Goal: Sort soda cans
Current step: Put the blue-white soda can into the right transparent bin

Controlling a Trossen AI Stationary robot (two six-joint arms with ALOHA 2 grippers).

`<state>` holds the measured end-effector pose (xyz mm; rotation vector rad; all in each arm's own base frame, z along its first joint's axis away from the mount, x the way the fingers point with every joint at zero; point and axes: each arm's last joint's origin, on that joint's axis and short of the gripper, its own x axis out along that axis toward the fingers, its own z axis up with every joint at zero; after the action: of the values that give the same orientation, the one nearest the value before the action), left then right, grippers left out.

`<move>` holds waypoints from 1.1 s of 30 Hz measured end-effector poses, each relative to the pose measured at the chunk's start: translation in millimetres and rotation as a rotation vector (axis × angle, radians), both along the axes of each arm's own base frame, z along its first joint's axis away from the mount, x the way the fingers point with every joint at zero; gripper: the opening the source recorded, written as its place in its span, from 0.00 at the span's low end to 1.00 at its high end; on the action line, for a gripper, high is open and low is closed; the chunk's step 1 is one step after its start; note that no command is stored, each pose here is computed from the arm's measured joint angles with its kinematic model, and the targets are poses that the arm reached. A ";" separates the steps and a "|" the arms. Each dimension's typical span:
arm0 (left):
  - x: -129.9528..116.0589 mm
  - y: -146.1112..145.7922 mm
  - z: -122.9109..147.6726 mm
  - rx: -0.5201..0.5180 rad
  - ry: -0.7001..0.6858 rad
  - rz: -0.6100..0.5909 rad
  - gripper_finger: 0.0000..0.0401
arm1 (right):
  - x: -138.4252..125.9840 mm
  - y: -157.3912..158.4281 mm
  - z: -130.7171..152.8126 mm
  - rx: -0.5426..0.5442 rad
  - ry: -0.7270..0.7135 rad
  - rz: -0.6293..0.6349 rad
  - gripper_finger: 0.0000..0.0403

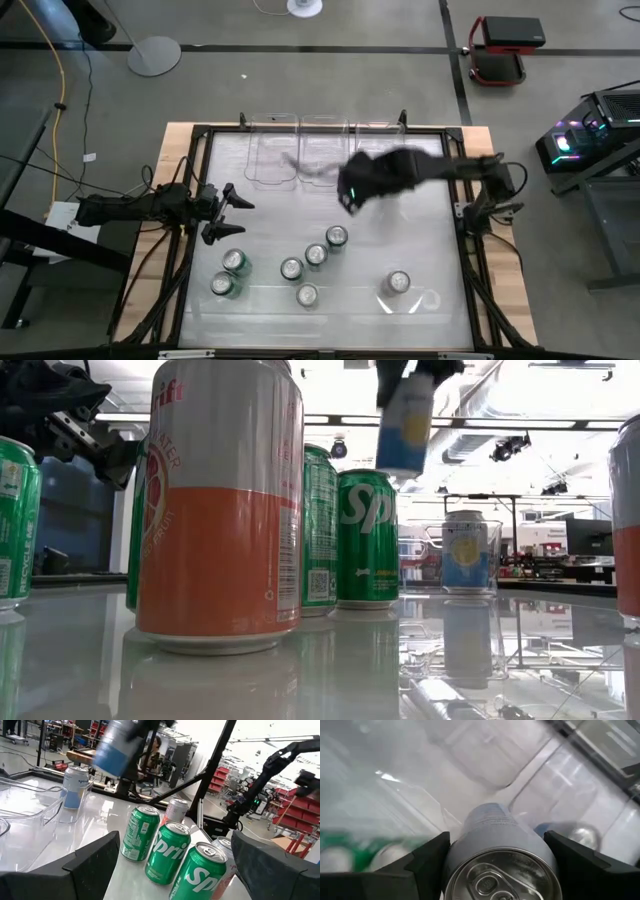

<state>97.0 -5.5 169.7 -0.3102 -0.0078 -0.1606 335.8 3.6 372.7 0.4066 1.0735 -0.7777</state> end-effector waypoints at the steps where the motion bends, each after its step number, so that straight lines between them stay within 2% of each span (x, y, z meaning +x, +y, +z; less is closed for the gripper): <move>1: 0.0 0.0 0.0 0.000 0.000 0.000 0.90 | 0.4 -14.1 -0.5 0.007 0.009 -0.015 0.70; 7: 0.0 0.0 0.0 -0.010 0.002 0.000 0.90 | -8.6 -83.5 -1.5 0.036 0.040 -0.128 0.70; 11: 0.0 0.0 0.1 -0.026 0.004 -0.001 0.90 | -14.5 -110.4 -10.8 0.117 0.050 -0.174 0.70; 20: 0.0 0.0 0.0 -0.026 0.004 -0.001 0.90 | -15.5 -121.5 -46.9 0.143 0.158 -0.138 0.70; 33: 0.0 0.0 0.0 -0.025 0.004 -0.001 0.90 | -12.0 -125.2 -101.6 0.229 0.170 -0.113 0.70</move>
<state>97.0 -5.5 169.7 -0.3357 -0.0057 -0.1608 323.8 -121.6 271.1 0.6074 1.3141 -0.8027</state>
